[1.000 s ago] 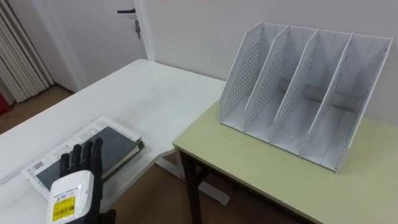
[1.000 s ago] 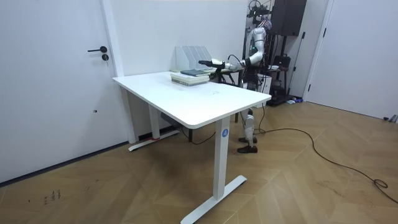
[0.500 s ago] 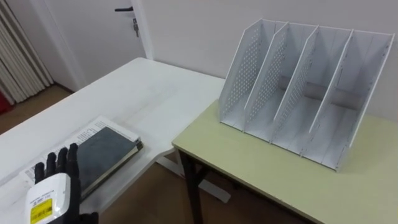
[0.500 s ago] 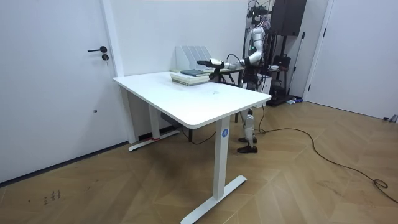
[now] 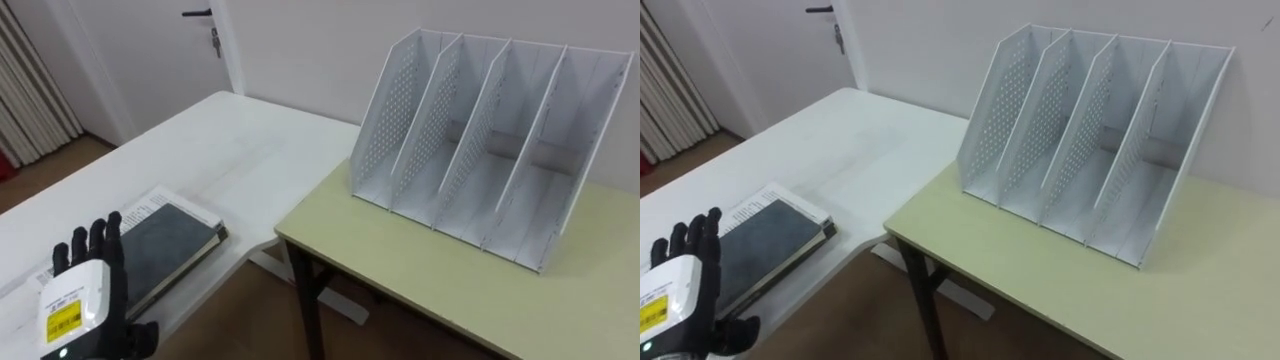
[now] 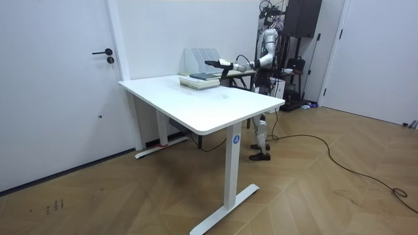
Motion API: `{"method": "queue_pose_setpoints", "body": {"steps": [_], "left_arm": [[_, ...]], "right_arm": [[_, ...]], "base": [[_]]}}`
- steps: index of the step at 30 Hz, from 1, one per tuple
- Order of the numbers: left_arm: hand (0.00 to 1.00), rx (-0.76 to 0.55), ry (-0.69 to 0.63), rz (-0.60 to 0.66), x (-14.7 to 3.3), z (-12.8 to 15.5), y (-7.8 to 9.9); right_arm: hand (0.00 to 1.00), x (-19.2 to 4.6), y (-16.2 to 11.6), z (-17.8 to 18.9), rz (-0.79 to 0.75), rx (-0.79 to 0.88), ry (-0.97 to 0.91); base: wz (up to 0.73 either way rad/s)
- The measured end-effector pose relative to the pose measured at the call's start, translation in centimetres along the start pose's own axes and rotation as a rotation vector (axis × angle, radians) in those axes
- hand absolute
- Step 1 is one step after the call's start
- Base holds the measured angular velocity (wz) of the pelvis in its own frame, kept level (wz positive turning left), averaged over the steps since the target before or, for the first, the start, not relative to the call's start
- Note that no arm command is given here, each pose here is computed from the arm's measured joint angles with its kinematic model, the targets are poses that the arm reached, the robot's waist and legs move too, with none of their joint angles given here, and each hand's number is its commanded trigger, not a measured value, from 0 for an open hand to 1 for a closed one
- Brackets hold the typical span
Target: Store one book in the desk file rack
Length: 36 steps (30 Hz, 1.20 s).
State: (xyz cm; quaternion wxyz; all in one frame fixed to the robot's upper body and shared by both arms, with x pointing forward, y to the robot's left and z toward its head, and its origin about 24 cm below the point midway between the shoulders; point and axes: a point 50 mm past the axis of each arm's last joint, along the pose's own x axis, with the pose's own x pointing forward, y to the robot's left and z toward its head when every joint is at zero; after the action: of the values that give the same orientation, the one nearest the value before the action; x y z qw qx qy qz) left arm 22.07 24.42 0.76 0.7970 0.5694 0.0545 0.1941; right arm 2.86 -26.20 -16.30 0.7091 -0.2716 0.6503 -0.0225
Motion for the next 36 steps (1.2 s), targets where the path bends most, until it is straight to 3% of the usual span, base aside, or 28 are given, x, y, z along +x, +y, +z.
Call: {"method": "queue_pose_setpoints", "body": {"steps": [5, 10, 24, 36], "left_arm": [[0.00, -0.024, -0.049, 0.064, 0.9, 1.2, 1.3], [0.00, -0.028, -0.054, 0.058, 1.0, 1.3, 1.2], [0.00, -0.077, 0.028, -0.263, -0.5, 0.5, -2.8], [0.00, -0.054, 0.046, -0.340, -0.5, 0.0, -3.6]], "right_arm": [[0.00, 0.0, 0.0, 0.1, -0.002, -0.005, -0.008], [0.00, 0.0, 0.0, 0.1, -0.001, -0.012, -0.007], [0.00, 0.0, -0.2, 1.1, 0.023, -0.020, -0.043], [0.00, 0.0, 0.1, 0.9, 0.056, -0.020, -0.036]], "base": [[-0.04], [-0.04], [-0.02], [0.00]]}}
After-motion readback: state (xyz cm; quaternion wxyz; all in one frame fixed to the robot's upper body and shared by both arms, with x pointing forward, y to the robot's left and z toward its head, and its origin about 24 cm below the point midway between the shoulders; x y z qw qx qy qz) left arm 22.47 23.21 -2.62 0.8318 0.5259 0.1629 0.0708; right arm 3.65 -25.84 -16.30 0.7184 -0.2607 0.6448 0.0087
